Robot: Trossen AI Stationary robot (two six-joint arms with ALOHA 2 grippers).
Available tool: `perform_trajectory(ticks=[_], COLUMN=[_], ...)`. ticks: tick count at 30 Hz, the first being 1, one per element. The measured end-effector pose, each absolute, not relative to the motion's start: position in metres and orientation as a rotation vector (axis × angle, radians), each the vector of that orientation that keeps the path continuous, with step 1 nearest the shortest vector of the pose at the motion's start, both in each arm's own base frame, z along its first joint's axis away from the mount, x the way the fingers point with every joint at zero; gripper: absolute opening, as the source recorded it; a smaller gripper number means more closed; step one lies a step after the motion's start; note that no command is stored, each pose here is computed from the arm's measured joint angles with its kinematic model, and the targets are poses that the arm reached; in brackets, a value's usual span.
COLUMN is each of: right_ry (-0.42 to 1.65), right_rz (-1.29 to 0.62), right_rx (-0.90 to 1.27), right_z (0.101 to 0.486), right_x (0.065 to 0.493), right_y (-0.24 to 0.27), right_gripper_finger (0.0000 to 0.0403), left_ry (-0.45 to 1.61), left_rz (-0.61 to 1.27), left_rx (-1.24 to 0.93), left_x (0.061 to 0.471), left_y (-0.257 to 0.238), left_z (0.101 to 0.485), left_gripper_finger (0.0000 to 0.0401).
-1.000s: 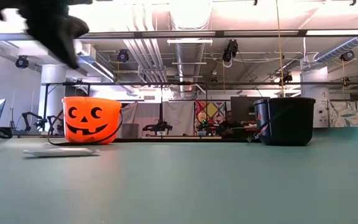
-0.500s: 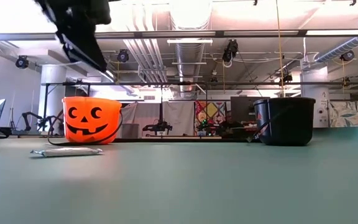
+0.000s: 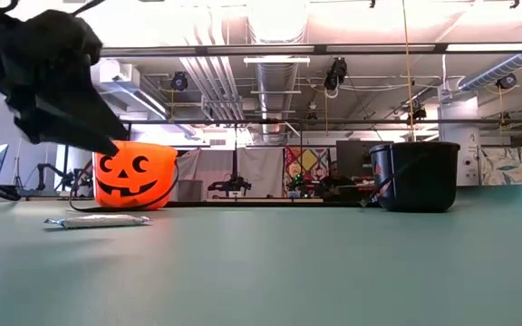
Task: Sort candy by brand, put in halloween buckets
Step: Put the white chocolate into the orange bucket
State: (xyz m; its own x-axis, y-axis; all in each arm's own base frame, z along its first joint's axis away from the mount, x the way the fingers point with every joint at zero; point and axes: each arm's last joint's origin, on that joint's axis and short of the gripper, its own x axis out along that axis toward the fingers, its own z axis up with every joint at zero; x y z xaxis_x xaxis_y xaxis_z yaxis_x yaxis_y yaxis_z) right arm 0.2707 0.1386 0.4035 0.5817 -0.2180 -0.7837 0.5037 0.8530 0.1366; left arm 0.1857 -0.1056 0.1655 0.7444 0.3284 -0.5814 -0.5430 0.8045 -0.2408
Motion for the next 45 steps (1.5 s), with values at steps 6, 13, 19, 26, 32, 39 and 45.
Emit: perform_trajectory(ticks=[6, 13, 19, 26, 32, 39, 45], right_ry=[0.851, 0.853, 0.865, 0.865, 0.865, 0.866, 0.865], right_rz=[-0.436, -0.447, -0.430, -0.430, -0.429, -0.427, -0.429], right_rx=[0.378, 0.429, 0.409, 0.407, 0.407, 0.402, 0.405], right_z=[0.403, 0.403, 0.403, 0.403, 0.403, 0.403, 0.403], right_x=[0.271, 0.271, 0.270, 0.270, 0.271, 0.271, 0.271], right_y=[0.139, 0.139, 0.139, 0.139, 0.139, 0.139, 0.139], right_gripper_finger=[0.0196, 0.0196, 0.0196, 0.0196, 0.0196, 0.0196, 0.0196], left_ry=[0.530, 0.525, 0.538, 0.497, 0.402, 0.379, 0.427], left_rz=[0.552, 0.700, 0.761, 0.790, 0.866, 0.901, 0.905], left_rx=[-0.353, -0.393, -0.310, -0.267, -0.363, -0.341, -0.240], left_x=[0.191, 0.193, 0.195, 0.211, 0.210, 0.208, 0.208], left_y=[-0.119, -0.119, -0.121, -0.130, -0.128, -0.125, -0.125], left_z=[0.138, 0.099, 0.067, 0.056, 0.047, 0.041, 0.039], left_gripper_finger=[0.0272, 0.0280, 0.0280, 0.0280, 0.0257, 0.0179, 0.0135])
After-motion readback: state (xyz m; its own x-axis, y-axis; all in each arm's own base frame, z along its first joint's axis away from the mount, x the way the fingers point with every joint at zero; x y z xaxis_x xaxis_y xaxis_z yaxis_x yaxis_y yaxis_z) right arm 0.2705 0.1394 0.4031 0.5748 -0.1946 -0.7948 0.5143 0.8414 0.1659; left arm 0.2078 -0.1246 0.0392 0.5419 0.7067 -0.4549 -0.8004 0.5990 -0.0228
